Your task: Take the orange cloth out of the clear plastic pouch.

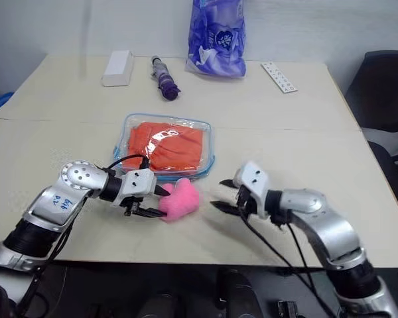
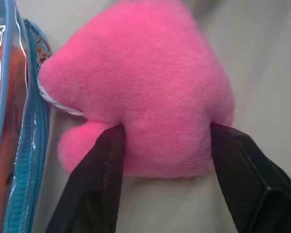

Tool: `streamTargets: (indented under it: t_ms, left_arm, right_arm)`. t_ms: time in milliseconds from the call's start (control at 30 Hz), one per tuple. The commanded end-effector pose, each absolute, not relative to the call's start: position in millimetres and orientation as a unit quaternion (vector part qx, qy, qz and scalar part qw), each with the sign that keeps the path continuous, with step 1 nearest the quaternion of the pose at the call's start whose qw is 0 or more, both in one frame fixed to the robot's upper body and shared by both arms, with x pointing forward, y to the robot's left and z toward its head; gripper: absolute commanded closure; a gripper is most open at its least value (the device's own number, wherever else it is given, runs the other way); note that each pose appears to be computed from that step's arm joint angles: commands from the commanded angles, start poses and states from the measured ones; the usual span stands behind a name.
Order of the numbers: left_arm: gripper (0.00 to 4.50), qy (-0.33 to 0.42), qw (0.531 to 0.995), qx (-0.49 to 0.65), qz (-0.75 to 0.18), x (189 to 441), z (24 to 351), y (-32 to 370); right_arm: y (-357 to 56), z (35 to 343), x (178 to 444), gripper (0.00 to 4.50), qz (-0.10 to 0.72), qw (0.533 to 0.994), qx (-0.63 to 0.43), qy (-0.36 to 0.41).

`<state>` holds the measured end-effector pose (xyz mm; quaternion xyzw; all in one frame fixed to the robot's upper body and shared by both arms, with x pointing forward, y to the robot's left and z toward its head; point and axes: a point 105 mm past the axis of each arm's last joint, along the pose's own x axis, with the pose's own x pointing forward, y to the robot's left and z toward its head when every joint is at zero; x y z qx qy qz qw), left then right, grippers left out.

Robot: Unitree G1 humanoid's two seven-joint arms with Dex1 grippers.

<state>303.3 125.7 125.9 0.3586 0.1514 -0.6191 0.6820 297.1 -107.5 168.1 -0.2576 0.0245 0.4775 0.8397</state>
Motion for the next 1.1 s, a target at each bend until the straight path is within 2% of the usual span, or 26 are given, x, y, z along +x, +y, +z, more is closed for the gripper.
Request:
streamTargets:
  t_ms: [33, 133, 200, 333, 433, 600, 867, 967, 1100]
  left_arm:
    - [3.16, 0.167, 0.673, 0.368, -0.619, 302.7, 115.7, 127.9]
    - [4.04, 0.164, 0.674, 0.365, -0.621, 299.8, 118.8, 128.7]
    - [4.44, 0.163, 0.677, 0.363, -0.619, 299.0, 120.4, 129.4]
    - [4.50, 0.163, 0.688, 0.357, -0.611, 297.3, 123.7, 130.1]
    - [4.50, 0.162, 0.696, 0.352, -0.605, 295.2, 126.2, 130.9]
    - [4.50, 0.161, 0.703, 0.346, -0.600, 292.6, 128.0, 131.0]
    - [4.50, 0.157, 0.709, 0.346, -0.595, 293.6, 129.8, 129.4]
    - [4.50, 0.156, 0.709, 0.346, -0.594, 294.6, 129.6, 129.0]
    - [4.50, 0.152, 0.709, 0.343, -0.597, 295.1, 130.1, 124.7]
  right_arm:
    - [-104.4, 173.0, 312.4, 1.37, 0.457, 0.809, -0.367, -0.041]
    - [-89.9, 170.1, 329.3, 1.37, 0.450, 0.771, -0.440, -0.093]
    - [-82.8, 170.5, 337.8, 1.37, 0.445, 0.766, -0.451, -0.111]
    - [-71.4, 169.4, 349.2, 1.37, 0.441, 0.743, -0.482, -0.143]
    - [-64.5, 168.9, 354.0, 2.00, 0.448, 0.734, -0.486, -0.154]
    - [-56.8, 164.4, 359.5, 3.72, 0.457, 0.725, -0.492, -0.158]
    - [-54.8, 161.5, 366.2, 3.72, 0.459, 0.716, -0.502, -0.157]
    - [-55.8, 160.9, 365.9, 3.10, 0.463, 0.720, -0.494, -0.153]
    - [-53.7, 161.5, 369.3, 1.78, 0.444, 0.712, -0.516, -0.172]
